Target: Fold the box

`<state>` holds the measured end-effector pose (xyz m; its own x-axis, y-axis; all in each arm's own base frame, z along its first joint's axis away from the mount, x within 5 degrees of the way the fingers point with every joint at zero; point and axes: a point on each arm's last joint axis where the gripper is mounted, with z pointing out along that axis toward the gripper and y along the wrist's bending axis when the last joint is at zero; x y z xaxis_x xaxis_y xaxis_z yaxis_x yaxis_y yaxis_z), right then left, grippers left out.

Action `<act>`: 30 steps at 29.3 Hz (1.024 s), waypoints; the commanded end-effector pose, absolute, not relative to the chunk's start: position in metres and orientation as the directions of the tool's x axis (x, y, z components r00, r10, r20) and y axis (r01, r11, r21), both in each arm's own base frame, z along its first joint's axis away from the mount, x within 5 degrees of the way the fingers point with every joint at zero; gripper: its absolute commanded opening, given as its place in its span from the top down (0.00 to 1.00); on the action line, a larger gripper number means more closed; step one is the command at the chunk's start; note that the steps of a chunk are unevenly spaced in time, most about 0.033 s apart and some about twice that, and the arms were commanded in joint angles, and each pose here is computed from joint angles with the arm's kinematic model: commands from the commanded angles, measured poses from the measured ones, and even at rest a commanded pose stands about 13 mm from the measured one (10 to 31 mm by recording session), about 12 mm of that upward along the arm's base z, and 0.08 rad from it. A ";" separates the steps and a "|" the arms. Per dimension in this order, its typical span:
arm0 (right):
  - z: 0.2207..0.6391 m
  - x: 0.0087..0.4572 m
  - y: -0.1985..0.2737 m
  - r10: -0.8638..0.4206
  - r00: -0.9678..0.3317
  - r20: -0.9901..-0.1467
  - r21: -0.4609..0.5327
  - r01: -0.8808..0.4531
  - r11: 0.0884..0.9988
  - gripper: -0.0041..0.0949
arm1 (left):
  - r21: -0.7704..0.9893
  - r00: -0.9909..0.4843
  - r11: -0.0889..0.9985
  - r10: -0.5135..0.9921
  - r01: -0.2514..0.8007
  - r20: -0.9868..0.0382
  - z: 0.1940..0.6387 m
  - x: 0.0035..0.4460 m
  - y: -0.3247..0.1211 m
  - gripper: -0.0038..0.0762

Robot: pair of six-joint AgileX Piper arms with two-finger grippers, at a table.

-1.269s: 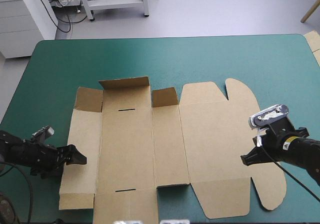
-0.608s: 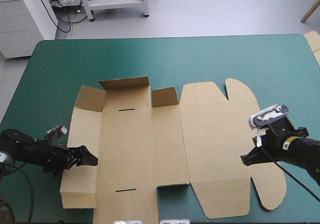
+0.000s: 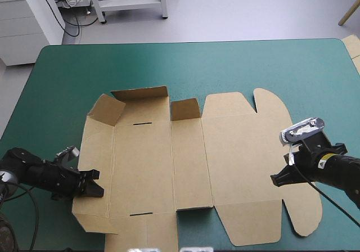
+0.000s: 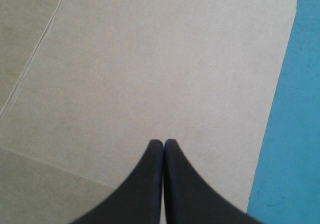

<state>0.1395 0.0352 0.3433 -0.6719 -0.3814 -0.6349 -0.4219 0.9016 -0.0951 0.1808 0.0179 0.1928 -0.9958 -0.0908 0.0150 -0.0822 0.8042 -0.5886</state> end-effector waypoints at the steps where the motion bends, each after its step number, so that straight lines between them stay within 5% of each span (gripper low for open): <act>1: 0.355 0.141 0.035 -0.368 -0.625 -0.688 -0.111 -0.410 0.905 0.98 | -0.619 -0.996 0.782 -0.091 -0.071 -0.001 0.201 0.182 0.014 0.96; 13: 0.355 0.141 0.035 -0.368 -0.625 -0.688 -0.111 -0.410 0.905 0.98 | -0.606 -0.994 0.793 -0.098 -0.055 -0.038 0.203 0.186 0.015 0.96; 22: 0.358 0.141 0.034 -0.368 -0.617 -0.695 -0.116 -0.409 0.905 0.98 | -0.540 -0.959 0.830 -0.026 0.136 -0.282 0.260 0.200 0.019 0.96; 30: 0.390 0.140 0.034 -0.357 -0.537 -0.765 -0.149 -0.391 0.908 0.98 | -0.361 -0.825 0.837 0.171 0.410 -0.539 0.336 0.224 0.007 0.96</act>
<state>0.1399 0.0352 0.3638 -0.6283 -0.3733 -0.6826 -0.4149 0.9029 -0.1119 0.2220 0.0231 0.2996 -0.8923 0.1085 -0.4383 0.2928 0.8779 -0.3788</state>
